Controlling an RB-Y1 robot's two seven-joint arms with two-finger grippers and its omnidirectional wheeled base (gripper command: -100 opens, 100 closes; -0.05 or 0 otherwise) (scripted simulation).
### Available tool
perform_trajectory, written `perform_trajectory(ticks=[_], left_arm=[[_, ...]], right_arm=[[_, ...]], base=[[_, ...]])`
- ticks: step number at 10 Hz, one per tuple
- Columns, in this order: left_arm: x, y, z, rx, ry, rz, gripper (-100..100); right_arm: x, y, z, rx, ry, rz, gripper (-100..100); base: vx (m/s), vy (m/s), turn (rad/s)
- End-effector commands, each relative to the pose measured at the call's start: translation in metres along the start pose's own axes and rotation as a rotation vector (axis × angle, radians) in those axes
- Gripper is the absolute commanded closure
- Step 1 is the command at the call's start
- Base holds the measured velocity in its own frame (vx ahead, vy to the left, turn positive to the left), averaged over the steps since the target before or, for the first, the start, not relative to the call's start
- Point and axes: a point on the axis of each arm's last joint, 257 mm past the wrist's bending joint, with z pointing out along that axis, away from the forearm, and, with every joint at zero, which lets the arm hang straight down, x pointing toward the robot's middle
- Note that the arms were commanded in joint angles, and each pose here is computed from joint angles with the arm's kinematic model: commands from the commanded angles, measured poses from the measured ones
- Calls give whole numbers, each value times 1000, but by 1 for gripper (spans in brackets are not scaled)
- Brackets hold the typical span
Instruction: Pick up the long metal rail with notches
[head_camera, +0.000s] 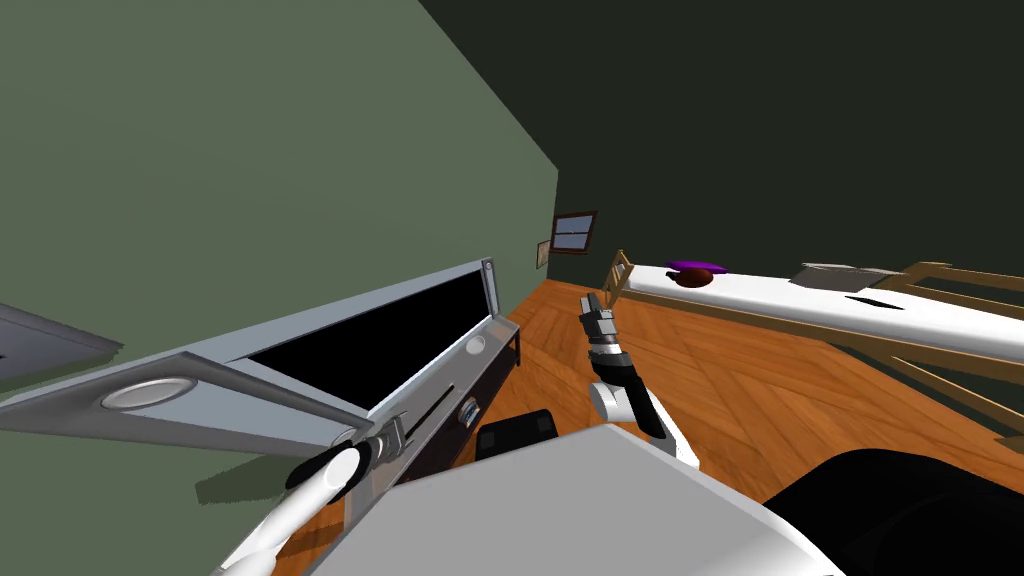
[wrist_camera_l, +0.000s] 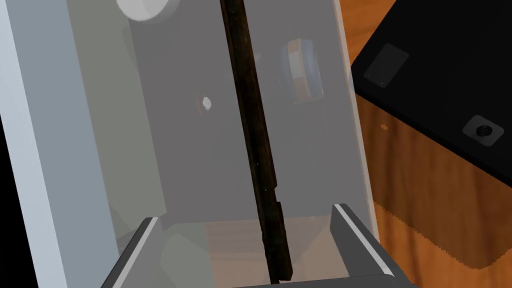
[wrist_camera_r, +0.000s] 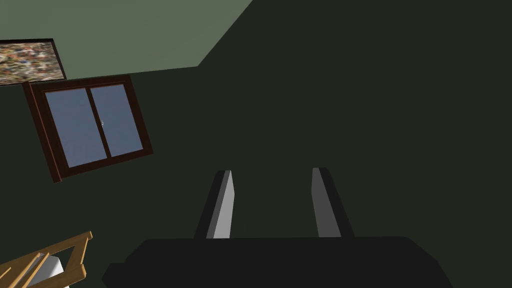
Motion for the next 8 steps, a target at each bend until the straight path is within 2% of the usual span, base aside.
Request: perform_trajectory(ticks=[1, 2, 4, 5, 6, 7, 8], left_arm=[[-16, 14, 0, -50, -18, -56, -100], [-19, 16, 0, -53, -25, -60, -100], [-40, 34, -4, -122, -51, -146, -100], [-44, 36, -4, -126, -59, -151, -100], [-55, 46, -7, -157, -74, -194, -100], [-55, 46, -7, -157, -74, -194, -100], [-63, 53, -10, -183, -85, -232, -100]], right_arm=[[0, 0, 0, 0, 0, 0, 0], [0, 0, 0, 0, 0, 0, 0], [0, 0, 0, 0, 0, 0, 0], [0, 0, 0, 0, 0, 0, 0], [0, 0, 0, 0, 0, 0, 0], [0, 0, 0, 0, 0, 0, 0], [0, 0, 0, 0, 0, 0, 0]], base=[[23, 11, -138], [19, 10, -86], [33, 10, -164], [26, 14, -83], [27, 8, -131], [21, 7, -65], [21, 6, -105]])
